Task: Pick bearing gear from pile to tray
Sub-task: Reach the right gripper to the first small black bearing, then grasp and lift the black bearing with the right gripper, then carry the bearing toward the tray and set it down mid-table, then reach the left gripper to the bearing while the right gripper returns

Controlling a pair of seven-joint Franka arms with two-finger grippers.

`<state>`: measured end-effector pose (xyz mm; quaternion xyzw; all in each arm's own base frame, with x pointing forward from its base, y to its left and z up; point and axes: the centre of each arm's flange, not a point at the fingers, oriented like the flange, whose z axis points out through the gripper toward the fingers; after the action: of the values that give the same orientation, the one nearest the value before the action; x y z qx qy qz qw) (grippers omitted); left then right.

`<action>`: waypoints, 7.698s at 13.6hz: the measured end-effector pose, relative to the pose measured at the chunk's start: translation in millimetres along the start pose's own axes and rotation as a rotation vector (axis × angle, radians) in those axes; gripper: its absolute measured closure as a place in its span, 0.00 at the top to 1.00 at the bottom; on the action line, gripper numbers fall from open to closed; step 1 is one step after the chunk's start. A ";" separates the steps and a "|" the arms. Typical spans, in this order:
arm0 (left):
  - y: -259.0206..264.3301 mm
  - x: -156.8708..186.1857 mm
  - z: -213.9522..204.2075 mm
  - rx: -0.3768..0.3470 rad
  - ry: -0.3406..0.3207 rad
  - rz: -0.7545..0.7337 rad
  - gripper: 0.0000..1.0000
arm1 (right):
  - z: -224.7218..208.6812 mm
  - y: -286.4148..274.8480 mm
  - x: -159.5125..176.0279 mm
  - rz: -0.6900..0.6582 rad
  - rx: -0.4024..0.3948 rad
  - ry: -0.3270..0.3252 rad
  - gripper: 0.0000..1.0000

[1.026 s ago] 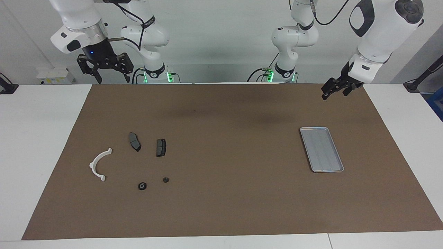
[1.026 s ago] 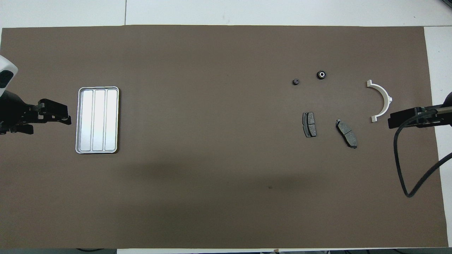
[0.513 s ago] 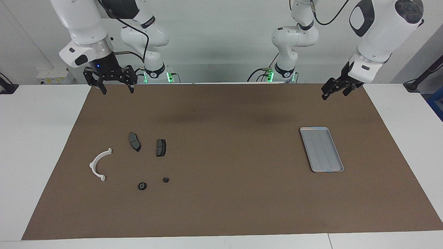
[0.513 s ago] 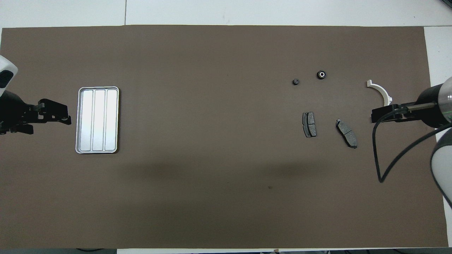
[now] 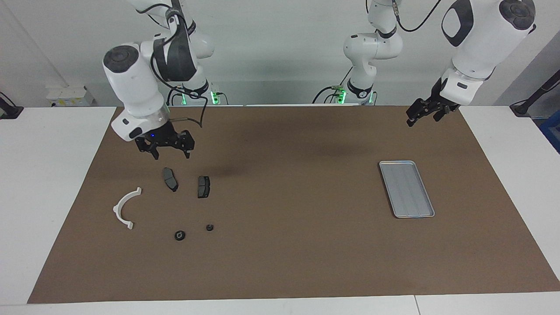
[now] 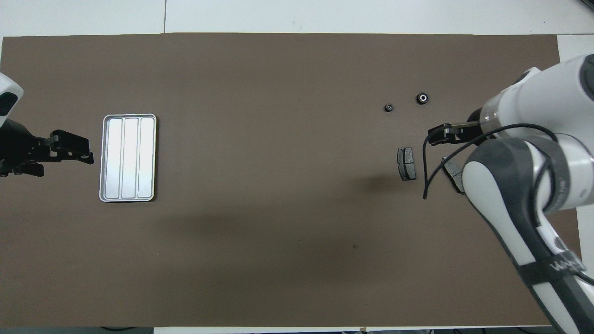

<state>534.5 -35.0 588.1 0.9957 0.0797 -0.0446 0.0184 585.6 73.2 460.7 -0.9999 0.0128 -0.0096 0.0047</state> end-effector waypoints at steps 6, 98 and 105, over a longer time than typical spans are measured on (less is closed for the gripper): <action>0.0 0.0 0.0 0.000 0.000 0.000 1.00 | 92.7 -58.3 55.4 0.063 0.002 0.007 1.00; 0.6 0.9 -1.5 -0.002 0.011 0.001 1.00 | -6.1 -163.6 94.3 -0.032 -0.047 0.044 1.00; 63.2 -5.8 7.5 -0.013 0.090 0.148 1.00 | 39.9 -8.4 131.2 -0.071 -0.056 0.023 1.00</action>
<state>538.3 -98.7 583.0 0.9997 0.0068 0.0020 0.0245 717.7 78.6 423.4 -0.9993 -0.0224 -0.0207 -0.0238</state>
